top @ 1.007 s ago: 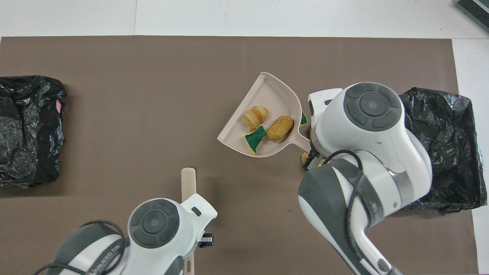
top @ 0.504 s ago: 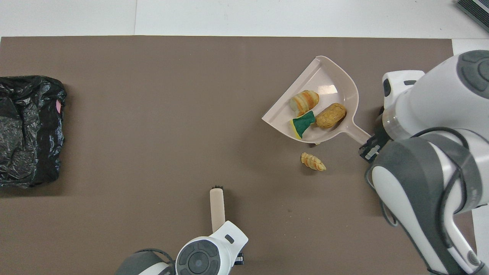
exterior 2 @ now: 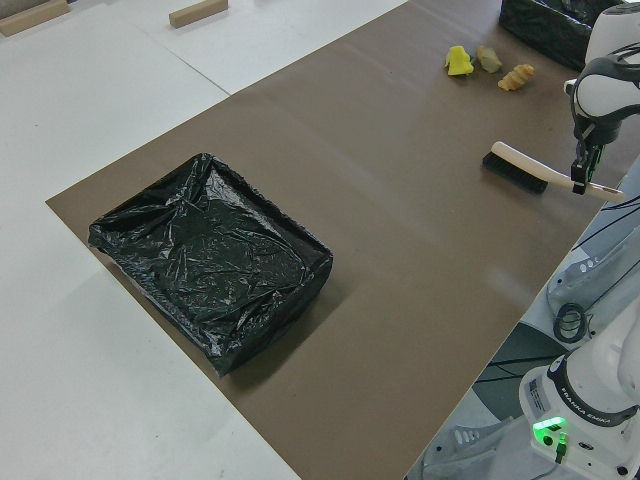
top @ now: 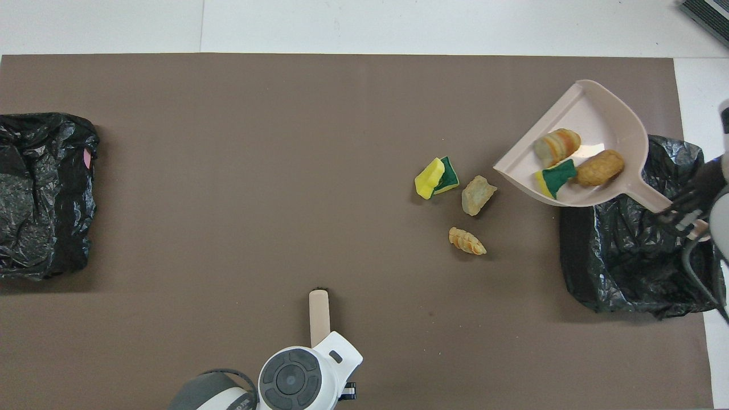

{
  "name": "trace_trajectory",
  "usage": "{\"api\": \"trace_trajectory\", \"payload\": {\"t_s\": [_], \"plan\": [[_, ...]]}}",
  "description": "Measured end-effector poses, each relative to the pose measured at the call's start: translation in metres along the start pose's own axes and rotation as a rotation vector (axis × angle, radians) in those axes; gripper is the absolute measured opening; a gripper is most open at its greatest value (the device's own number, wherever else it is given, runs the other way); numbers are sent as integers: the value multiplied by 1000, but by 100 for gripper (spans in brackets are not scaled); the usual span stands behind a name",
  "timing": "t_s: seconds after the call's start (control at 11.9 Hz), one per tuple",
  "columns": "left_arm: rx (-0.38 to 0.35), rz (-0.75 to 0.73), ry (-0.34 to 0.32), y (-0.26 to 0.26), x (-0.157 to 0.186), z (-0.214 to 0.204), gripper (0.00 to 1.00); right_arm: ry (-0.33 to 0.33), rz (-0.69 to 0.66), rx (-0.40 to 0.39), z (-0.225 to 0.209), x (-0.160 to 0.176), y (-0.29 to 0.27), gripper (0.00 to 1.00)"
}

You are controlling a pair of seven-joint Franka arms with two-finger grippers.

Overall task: Sweep and dump trash in bin
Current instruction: 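Tilt the dustpan over the black bin with the right gripper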

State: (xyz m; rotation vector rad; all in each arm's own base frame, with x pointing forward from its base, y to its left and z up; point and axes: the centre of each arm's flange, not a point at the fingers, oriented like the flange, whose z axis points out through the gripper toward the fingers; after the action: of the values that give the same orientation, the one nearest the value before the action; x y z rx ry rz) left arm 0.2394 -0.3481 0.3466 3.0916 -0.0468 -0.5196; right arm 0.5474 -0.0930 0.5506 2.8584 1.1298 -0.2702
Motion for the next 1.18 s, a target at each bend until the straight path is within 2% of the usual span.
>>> {"api": "trace_trajectory", "payload": {"t_s": [0.25,0.42,0.59,0.76,0.84,0.92,1.01,1.09,1.18], "plan": [[9,8,-9,-2,-1,4,26,-126,-40,-49,11,-81,52,33],[10,11,-10,-3,-1,5,26,-230,-77,-86,21,-113,65,33],[13,37,-10,-1,-3,6,26,-344,-175,-118,35,-130,71,33],[13,65,-11,-1,-3,7,26,-481,-276,-147,41,-128,68,33],[14,77,-12,-1,-3,7,32,-553,-328,-174,44,-116,63,33],[13,99,-14,-1,-3,7,37,-605,-374,-198,46,-101,56,33],[13,126,-16,-2,-3,8,38,-646,-408,-220,47,-90,51,33],[12,139,-18,-2,-2,8,48,-682,-435,-245,45,-81,47,33],[10,145,-22,-3,-1,9,53,-714,-452,-269,42,-75,45,33]]}}
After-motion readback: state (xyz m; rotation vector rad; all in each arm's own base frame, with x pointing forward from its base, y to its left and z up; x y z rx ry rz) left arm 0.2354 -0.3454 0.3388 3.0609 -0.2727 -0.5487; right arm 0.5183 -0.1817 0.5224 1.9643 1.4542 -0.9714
